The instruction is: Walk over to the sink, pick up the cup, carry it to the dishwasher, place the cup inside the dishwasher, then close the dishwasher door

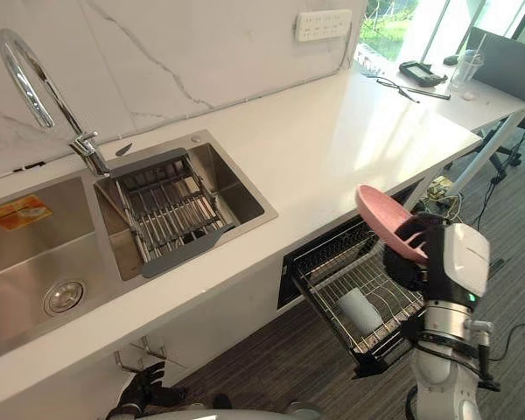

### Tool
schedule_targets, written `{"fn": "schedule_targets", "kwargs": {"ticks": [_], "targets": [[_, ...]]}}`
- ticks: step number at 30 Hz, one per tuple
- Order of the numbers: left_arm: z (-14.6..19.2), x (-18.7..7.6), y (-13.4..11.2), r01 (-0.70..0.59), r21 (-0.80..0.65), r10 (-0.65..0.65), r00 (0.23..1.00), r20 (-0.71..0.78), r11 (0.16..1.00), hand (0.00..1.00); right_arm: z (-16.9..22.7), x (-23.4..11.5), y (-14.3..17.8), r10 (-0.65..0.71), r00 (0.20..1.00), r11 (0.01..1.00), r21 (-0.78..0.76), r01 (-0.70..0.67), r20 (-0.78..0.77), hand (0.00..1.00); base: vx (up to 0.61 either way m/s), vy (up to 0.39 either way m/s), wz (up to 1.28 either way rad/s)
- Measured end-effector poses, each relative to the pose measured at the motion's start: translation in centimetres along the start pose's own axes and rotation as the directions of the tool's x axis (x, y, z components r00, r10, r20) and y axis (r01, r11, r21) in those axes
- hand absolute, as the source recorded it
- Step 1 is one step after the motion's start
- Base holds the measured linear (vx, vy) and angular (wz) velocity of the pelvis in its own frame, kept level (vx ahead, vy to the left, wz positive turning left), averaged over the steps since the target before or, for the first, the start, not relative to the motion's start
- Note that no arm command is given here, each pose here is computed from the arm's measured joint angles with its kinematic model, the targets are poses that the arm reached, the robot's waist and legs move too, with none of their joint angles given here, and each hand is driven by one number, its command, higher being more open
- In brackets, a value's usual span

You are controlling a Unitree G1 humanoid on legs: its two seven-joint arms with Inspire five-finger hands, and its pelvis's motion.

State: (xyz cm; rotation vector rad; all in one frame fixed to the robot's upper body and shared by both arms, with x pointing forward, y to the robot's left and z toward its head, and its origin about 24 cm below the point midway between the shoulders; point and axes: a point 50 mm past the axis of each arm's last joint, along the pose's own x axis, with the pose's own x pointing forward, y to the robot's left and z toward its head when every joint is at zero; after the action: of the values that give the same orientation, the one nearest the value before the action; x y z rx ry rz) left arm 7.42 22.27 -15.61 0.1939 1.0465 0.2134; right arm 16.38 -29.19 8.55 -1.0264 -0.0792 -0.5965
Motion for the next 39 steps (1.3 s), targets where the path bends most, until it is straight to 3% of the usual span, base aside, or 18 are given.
{"fn": "schedule_targets", "kwargs": {"ticks": [7, 16, 24, 31, 39], "targets": [[0.2, -0.1, -1.0, 0.021, -0.015, -0.021, 1.0, 0.007, 1.0, 0.9, -4.3, -0.3, -0.3, -0.029, 0.978, 0.998, -0.052, 0.019, -0.206, 0.3, 0.0, 0.016, 0.01], [3.3, 0.5, -2.0, 0.048, -0.04, -0.043, 0.992, 0.118, 0.998, 0.9, -4.9, 3.0, 1.0, -0.05, 0.965, 0.995, 0.067, 0.069, -0.256, 0.3, -0.06, -0.011, -0.01], [7.4, 1.1, -2.4, 0.064, -0.091, -0.041, 0.971, 0.236, 0.994, 0.9, -2.9, 5.5, 1.6, -0.082, 0.969, 0.964, 0.229, 0.136, -0.233, 0.3, -0.03, -0.06, -0.07], [11.3, 0.9, -4.4, 0.126, -0.115, -0.077, 0.932, 0.354, 0.985, 0.9, 0.0, 8.2, 2.0, -0.092, 0.982, 0.924, 0.355, 0.145, -0.162, 0.3, -0.01, -0.04, -0.05], [12.2, 0.9, -4.4, 0.124, -0.128, -0.067, 0.924, 0.376, 0.984, 0.9, 0.4, 10.5, 3.4, -0.037, 0.984, 0.915, 0.391, 0.103, -0.173, 0.3, 0.0, 0.0, -0.03]]}}
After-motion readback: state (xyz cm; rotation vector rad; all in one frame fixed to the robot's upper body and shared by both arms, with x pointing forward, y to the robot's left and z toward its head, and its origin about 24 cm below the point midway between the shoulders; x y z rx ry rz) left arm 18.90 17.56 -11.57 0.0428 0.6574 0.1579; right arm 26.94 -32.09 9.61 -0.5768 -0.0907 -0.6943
